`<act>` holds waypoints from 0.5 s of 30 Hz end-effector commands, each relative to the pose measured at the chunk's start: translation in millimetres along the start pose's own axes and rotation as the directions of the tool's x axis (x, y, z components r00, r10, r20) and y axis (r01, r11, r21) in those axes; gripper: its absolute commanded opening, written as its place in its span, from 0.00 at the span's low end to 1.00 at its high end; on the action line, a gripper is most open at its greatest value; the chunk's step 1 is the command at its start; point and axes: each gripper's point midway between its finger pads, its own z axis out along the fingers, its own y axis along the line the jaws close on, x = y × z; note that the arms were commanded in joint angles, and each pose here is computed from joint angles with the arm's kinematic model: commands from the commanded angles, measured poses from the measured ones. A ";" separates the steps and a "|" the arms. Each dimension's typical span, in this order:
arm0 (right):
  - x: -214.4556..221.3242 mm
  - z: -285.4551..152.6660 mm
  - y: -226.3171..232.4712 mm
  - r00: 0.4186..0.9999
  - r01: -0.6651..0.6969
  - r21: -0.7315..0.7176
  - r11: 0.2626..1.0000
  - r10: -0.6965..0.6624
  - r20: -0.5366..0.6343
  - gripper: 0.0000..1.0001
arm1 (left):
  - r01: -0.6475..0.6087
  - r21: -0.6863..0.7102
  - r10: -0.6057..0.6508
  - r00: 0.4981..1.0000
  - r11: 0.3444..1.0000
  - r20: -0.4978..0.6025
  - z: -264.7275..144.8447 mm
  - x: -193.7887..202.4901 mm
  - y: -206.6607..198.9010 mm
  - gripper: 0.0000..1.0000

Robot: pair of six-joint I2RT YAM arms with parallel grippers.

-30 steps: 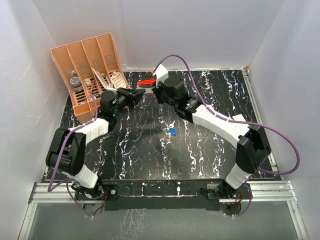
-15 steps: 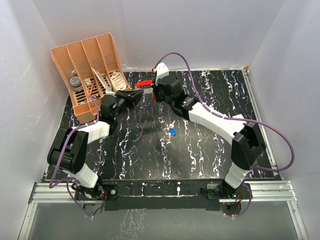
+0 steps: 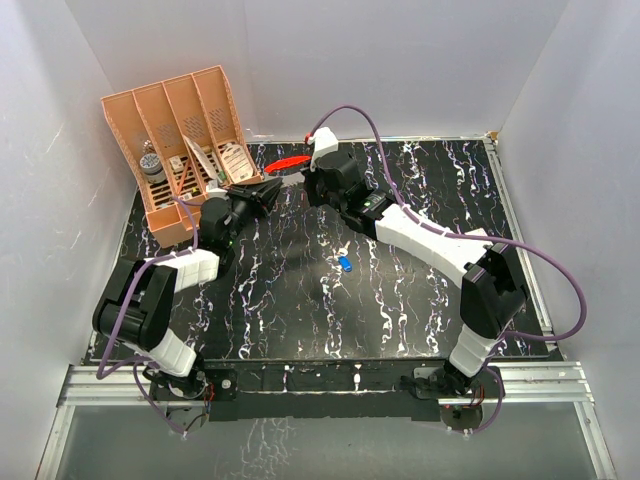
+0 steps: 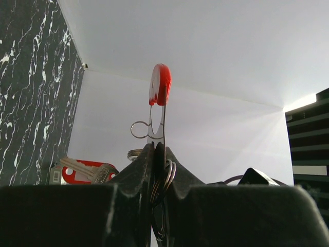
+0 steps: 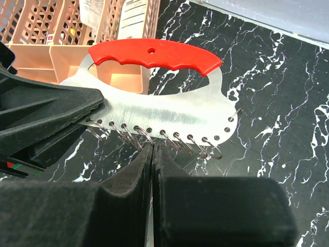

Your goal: Put the keys on the keyring

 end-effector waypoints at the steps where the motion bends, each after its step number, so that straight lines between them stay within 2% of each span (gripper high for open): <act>1: -28.0 -1.4 9.6 0.996 -0.037 -0.028 0.999 0.039 0.075 0.00 | -0.014 0.139 0.012 1.000 0.990 0.017 -8.3 3.1 -43.7 0.00; 15: -51.4 -9.2 5.4 0.977 0.183 -0.005 0.983 -0.181 0.112 0.00 | -0.062 0.038 0.063 0.998 0.997 -0.025 -8.0 10.6 -22.5 0.00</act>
